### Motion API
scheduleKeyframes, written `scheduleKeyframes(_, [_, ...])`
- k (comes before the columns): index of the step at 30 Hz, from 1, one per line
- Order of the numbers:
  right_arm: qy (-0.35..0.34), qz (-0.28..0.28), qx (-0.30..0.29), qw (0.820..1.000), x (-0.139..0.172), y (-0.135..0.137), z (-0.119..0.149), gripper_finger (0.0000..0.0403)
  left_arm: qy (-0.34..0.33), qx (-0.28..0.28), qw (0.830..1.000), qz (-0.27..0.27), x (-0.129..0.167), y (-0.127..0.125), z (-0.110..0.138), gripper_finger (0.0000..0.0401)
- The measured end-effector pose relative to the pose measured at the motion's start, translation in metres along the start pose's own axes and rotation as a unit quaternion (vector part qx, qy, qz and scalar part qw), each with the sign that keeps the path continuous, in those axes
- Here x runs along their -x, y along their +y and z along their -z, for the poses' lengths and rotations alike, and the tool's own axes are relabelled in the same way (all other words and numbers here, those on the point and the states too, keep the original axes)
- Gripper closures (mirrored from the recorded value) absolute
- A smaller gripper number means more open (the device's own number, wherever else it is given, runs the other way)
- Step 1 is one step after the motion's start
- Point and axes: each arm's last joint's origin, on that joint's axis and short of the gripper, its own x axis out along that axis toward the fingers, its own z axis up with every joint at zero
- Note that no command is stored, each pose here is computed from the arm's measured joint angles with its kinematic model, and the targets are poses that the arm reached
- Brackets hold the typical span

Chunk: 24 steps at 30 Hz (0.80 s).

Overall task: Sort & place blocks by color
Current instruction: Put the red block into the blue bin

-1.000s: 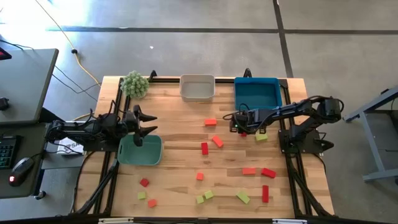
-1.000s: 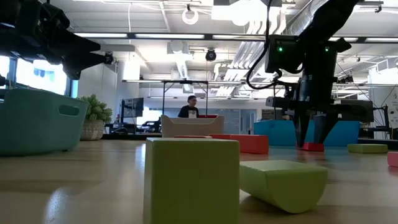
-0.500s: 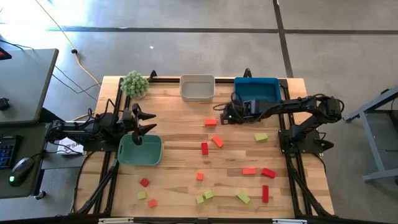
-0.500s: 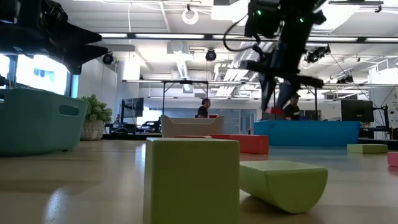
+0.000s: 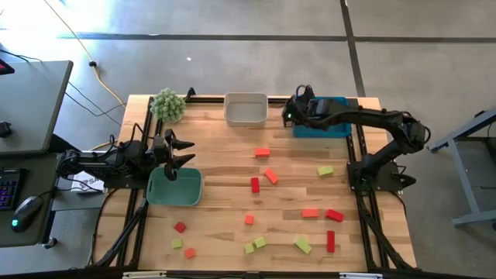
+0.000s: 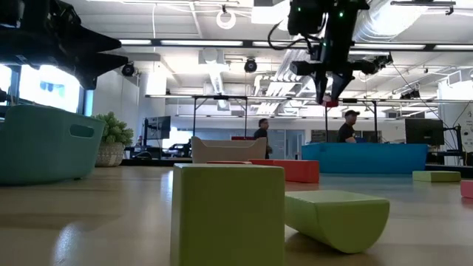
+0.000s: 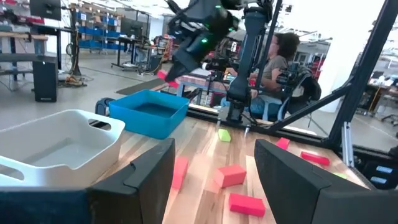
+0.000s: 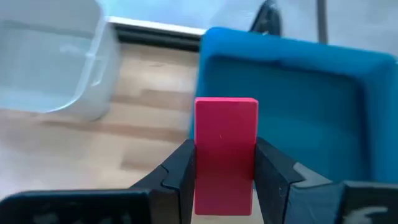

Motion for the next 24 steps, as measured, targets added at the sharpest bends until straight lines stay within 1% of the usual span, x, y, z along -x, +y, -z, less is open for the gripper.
scheduleKeyframes(6, [0.047,0.016,-0.007,0.999,-0.025,-0.026,-0.028,0.0299,-0.021,0.069,0.997,0.005,0.000,-0.001,-0.004,0.0190])
scheduleKeyframes(9, [0.070,0.014,-0.010,0.997,-0.034,-0.038,-0.038,0.0298,-0.034,0.093,0.995,0.009,0.000,-0.001,-0.007,0.0190])
scheduleKeyframes(13, [0.105,0.013,-0.012,0.994,-0.051,-0.050,-0.048,0.0298,-0.034,0.136,0.990,0.011,0.000,-0.001,-0.007,0.0190])
scheduleKeyframes(17, [0.152,0.018,-0.006,0.988,-0.077,-0.053,-0.050,0.0298,-0.034,0.162,0.986,0.011,0.000,-0.001,-0.007,0.0190])
scheduleKeyframes(24, [0.212,0.016,0.016,0.977,-0.118,-0.041,-0.043,0.0298,-0.033,0.168,0.985,0.012,0.000,-0.001,-0.007,0.0190])
